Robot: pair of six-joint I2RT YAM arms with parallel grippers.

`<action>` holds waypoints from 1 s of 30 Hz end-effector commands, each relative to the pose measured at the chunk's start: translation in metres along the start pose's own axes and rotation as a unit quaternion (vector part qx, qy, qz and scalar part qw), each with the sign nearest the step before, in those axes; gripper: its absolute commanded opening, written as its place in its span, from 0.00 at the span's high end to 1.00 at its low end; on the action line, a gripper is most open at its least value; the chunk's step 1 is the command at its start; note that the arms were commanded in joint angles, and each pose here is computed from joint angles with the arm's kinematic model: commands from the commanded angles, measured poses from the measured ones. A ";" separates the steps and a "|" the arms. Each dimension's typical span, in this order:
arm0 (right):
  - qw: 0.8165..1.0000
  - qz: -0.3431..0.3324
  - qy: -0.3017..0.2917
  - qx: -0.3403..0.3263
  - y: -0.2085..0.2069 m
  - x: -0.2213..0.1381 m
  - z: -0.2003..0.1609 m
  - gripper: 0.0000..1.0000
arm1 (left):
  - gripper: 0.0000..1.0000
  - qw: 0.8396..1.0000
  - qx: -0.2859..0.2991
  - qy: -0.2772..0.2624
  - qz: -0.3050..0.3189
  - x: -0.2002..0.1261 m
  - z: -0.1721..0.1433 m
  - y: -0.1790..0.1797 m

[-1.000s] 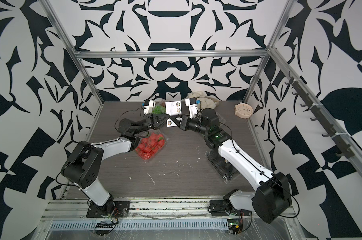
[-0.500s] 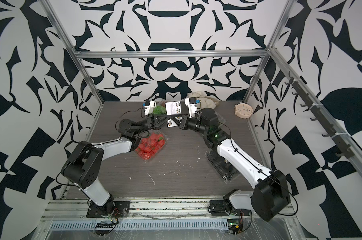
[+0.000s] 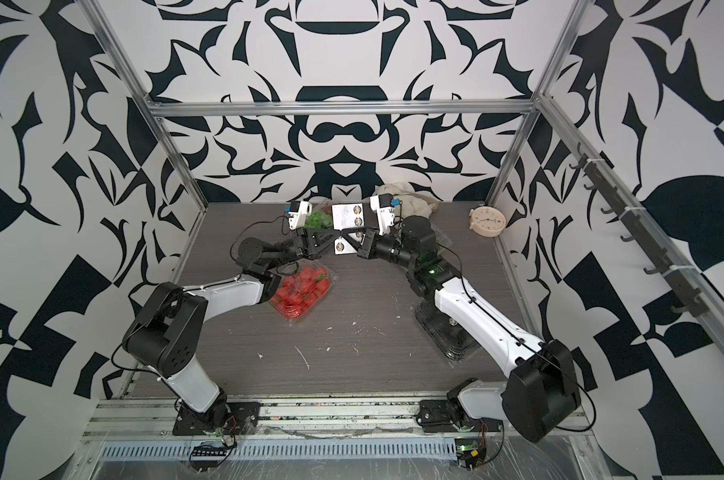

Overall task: Label fruit boxes
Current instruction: Tear off the label from the label sticker.

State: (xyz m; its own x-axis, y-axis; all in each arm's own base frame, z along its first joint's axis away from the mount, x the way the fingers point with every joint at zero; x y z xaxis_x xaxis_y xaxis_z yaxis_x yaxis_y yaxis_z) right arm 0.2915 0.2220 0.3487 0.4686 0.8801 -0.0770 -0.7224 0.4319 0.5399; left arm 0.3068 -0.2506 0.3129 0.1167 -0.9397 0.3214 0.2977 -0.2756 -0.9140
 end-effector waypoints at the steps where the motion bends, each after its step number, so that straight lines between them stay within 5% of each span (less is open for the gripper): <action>1: 0.999 0.022 -0.036 -0.032 0.015 -0.005 0.017 1.00 | 0.83 0.999 0.029 0.009 -0.016 0.000 -0.005 -0.016; 10: 0.999 0.019 -0.034 -0.033 0.014 -0.008 0.013 1.00 | 0.76 0.999 0.028 0.004 -0.017 -0.001 -0.001 -0.017; 13: 0.999 0.012 -0.036 -0.034 0.013 -0.008 0.013 1.00 | 0.64 1.000 0.026 0.004 -0.014 -0.003 -0.003 -0.015; 30: 0.998 -0.001 -0.044 -0.033 0.011 -0.005 0.019 1.00 | 0.66 0.999 0.025 0.023 -0.004 -0.006 -0.020 -0.007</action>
State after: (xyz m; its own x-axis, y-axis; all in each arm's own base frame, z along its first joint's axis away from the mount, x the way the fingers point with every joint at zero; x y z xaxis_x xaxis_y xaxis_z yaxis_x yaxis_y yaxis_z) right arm 0.2947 0.2200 0.3468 0.5017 0.8617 -0.0753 -0.7104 0.4602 0.5325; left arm 0.2969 -0.2481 0.3036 0.1098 -0.9472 0.3012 0.2927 -0.2588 -0.9205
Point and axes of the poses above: each gripper's point midway between its finger pads, its own x axis out along the fingers, its own y axis along the line the jaws close on, z = x × y, the point moved 7 cm from there along -x, back along the fingers, and after that the axes turned 13 degrees about -x, right-handed, at the moved point
